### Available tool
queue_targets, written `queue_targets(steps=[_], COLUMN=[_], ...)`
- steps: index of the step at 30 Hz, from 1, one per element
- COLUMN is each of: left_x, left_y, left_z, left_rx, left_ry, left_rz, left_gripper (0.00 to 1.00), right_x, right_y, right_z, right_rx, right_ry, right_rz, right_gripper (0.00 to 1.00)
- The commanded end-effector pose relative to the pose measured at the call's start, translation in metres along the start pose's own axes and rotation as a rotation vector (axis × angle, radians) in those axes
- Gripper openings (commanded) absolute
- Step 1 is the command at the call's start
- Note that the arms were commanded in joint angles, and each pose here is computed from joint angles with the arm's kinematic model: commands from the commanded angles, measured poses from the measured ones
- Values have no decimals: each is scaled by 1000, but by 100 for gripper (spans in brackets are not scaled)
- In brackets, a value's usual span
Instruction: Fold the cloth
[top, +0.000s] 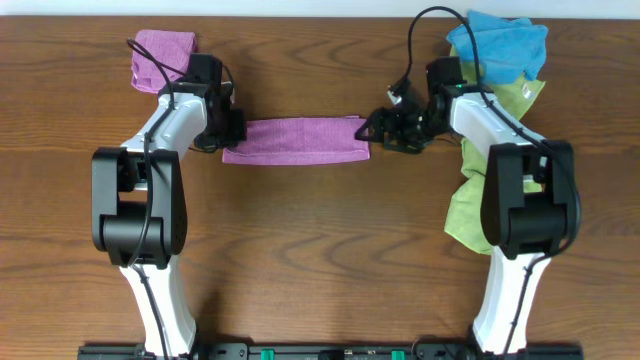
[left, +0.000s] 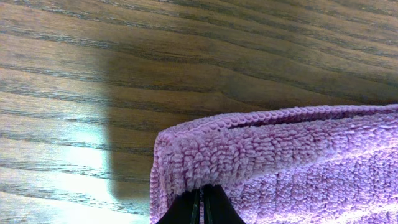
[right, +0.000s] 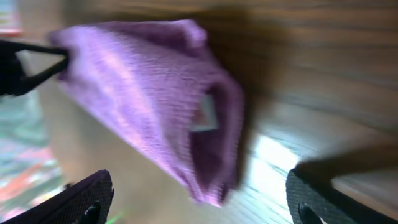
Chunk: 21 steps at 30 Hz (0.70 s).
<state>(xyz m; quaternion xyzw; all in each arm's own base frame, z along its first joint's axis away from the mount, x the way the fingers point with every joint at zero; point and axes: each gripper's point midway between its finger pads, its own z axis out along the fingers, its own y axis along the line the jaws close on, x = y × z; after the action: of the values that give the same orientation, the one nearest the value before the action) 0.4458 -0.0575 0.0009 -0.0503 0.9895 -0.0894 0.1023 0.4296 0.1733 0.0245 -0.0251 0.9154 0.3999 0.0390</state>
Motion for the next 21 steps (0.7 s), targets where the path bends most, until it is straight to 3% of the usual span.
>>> queue_targets(steps=[1,7,13,21], left_x=[16,16,16,16], left_y=[5,5,5,5], left_z=[20,20,20,20], left_rx=[-11,-11,-11,-12], left_ry=[64,64,63,63], left_rz=[6,7,7,7], left_gripper=[6,6,6,6], right_x=[23,23,14,6], right_y=[-12,-33,-59,-52], right_z=[33,44,42,49], right_rx=[-49,32,186,181], right_ry=[93,92,46,17], right_rz=[25,59,78,63], right_gripper=[88,77,74,68])
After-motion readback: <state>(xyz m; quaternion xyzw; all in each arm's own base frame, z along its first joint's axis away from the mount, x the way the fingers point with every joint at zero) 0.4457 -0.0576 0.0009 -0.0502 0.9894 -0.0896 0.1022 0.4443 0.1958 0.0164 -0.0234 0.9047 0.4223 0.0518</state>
